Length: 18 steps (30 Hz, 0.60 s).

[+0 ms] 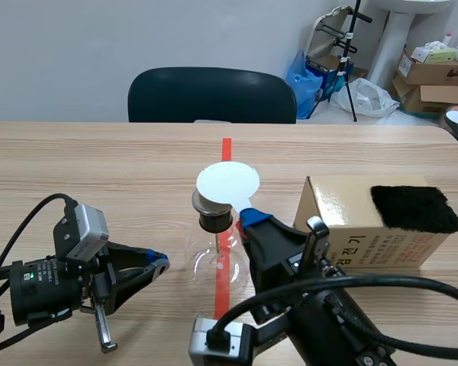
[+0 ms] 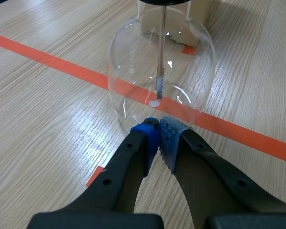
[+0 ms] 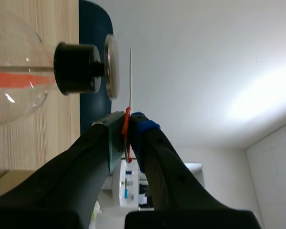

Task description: Do the electroscope experiment

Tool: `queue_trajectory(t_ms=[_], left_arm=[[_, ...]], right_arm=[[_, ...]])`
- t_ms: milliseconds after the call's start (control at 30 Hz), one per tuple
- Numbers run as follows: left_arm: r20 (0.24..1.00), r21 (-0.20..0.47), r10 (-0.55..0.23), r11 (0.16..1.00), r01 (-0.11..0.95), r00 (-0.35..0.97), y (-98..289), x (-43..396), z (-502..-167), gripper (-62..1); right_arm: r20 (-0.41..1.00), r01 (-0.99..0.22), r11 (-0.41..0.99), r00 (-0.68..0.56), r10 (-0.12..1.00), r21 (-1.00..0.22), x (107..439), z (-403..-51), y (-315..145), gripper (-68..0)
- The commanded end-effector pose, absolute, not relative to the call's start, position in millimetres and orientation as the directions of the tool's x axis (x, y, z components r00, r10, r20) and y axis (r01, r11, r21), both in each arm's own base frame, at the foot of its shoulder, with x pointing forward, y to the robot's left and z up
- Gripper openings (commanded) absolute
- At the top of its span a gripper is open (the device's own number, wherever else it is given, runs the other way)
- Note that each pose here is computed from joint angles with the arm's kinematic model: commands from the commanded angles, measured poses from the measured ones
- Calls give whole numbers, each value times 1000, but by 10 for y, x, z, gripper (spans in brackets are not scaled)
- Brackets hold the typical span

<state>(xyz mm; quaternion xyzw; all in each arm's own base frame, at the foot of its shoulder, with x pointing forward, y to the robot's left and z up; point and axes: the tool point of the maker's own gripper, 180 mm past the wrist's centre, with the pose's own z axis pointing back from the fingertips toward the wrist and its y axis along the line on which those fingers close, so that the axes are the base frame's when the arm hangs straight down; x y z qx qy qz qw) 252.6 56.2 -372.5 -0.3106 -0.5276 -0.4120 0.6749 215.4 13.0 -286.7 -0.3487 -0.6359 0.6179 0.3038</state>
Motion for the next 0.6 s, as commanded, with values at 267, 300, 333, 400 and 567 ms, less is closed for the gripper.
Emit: queue_trajectory(t_ms=[267, 300, 333, 400, 567], left_arm=[[976, 24, -200, 476, 879, 82, 555, 2574, -3626, -567], [976, 24, -200, 476, 879, 82, 555, 2574, -3626, -567], [976, 24, -200, 476, 879, 82, 555, 2574, -3626, -567], [976, 24, -200, 476, 879, 82, 555, 2574, -3626, -567], [976, 24, -200, 476, 879, 82, 555, 2574, -3626, -567]], right_arm=[[-68, 98, -6, -643, 763, -995, 2089, -2798, 238, -665], [-68, 98, -6, -643, 763, -995, 2089, -2798, 238, -665], [-68, 98, -6, -643, 763, -995, 2089, -2798, 238, -665], [-68, 98, -6, -643, 763, -995, 2089, -2798, 238, -665], [-68, 98, -6, -643, 763, -995, 2089, -2798, 237, -665]])
